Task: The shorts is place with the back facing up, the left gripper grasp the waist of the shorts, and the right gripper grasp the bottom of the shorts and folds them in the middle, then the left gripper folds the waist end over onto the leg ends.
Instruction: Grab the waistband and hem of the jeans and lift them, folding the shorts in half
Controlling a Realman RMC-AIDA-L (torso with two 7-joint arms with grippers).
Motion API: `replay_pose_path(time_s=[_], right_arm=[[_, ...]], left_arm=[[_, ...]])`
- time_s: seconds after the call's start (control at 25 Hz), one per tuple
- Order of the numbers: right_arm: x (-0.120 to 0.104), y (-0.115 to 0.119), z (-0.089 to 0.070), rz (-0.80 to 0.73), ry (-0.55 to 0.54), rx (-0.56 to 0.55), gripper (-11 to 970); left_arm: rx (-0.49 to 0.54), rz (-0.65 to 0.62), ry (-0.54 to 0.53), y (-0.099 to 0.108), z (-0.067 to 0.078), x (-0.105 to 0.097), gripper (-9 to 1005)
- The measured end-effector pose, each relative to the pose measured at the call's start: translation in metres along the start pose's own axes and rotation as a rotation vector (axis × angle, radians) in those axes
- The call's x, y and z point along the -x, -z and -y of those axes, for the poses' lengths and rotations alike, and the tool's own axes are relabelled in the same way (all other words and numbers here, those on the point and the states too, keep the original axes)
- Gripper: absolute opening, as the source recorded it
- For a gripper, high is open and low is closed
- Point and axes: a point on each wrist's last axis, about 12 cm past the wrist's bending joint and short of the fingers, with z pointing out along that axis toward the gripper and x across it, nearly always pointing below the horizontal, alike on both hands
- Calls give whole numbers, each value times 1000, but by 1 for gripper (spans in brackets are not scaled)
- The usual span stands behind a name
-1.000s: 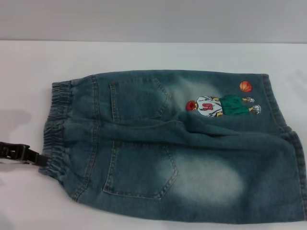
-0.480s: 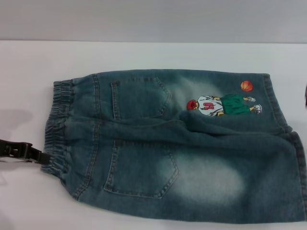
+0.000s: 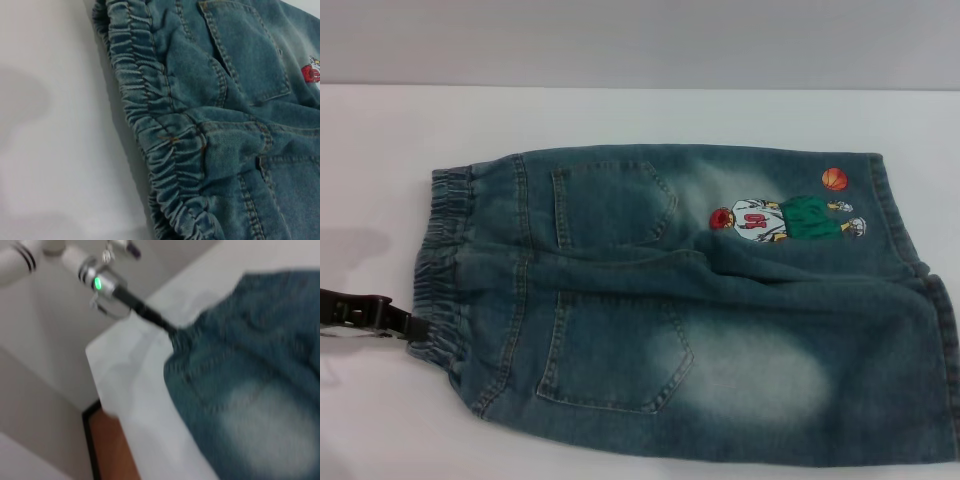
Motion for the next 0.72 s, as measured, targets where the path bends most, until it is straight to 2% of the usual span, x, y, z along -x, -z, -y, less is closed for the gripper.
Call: replay_pose_path(time_s=[0.28, 0.72], right_arm=[[-16, 1, 0, -119, -65, -10, 481], [-23, 4, 7, -216, -110, -76, 480]], left_arm=[[-2, -2, 6, 0, 0, 0, 29], [-6, -4, 8, -2, 1, -1, 29]])
